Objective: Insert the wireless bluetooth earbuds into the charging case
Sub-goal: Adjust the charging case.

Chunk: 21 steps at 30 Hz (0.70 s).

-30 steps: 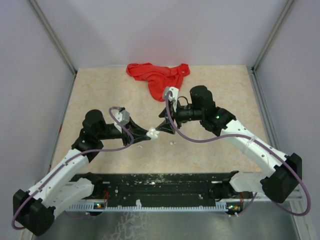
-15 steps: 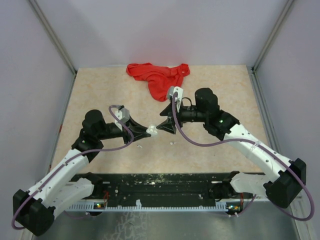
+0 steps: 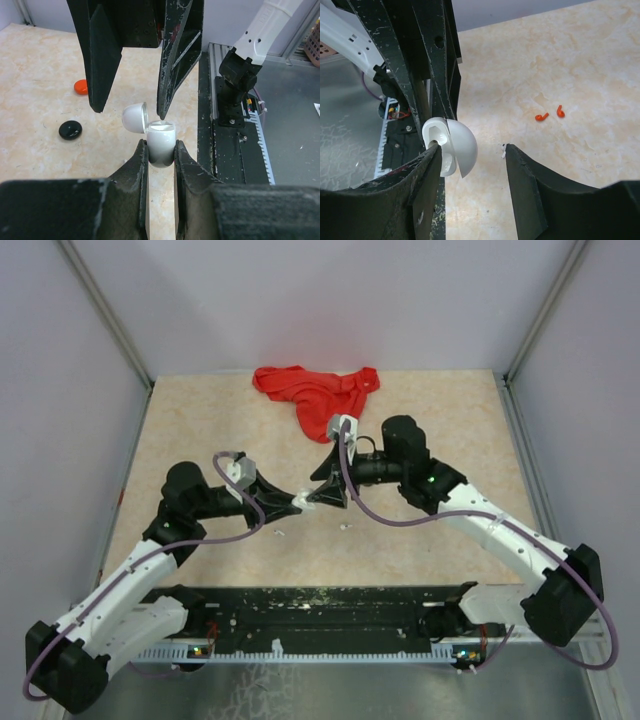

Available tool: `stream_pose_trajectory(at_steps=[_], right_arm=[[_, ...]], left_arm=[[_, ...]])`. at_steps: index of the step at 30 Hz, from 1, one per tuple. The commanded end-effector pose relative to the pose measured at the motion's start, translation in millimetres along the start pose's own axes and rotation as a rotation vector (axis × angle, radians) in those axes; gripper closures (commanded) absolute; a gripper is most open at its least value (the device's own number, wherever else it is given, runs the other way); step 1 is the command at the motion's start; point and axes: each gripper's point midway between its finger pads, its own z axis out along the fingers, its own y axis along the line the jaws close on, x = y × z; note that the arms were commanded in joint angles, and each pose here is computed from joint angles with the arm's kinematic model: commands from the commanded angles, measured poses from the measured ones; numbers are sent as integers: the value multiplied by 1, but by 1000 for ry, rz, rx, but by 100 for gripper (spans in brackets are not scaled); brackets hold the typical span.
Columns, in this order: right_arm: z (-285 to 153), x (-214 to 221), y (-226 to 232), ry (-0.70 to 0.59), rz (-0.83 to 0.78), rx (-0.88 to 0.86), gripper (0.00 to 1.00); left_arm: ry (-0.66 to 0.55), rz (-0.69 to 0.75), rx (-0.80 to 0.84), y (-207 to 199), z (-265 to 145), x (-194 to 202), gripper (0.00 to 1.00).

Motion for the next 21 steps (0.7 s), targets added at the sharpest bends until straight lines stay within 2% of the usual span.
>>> stream_pose_trajectory(at_steps=[1, 11, 14, 17, 21], right_arm=[[4, -14, 5, -49, -33, -50, 48], [2, -11, 10, -12, -62, -80, 75], [-1, -14, 8, -2, -90, -61, 84], [-4, -17, 4, 13, -117, -25, 88], [-7, -18, 1, 49, -145, 4, 93]], left_arm=[[-30, 28, 40, -10, -1, -6, 99], [-34, 24, 47, -10, -1, -7, 98], [-24, 10, 44, -9, 0, -4, 91], [-5, -3, 48, -7, 1, 0, 79], [27, -29, 37, -1, 3, 6, 69]])
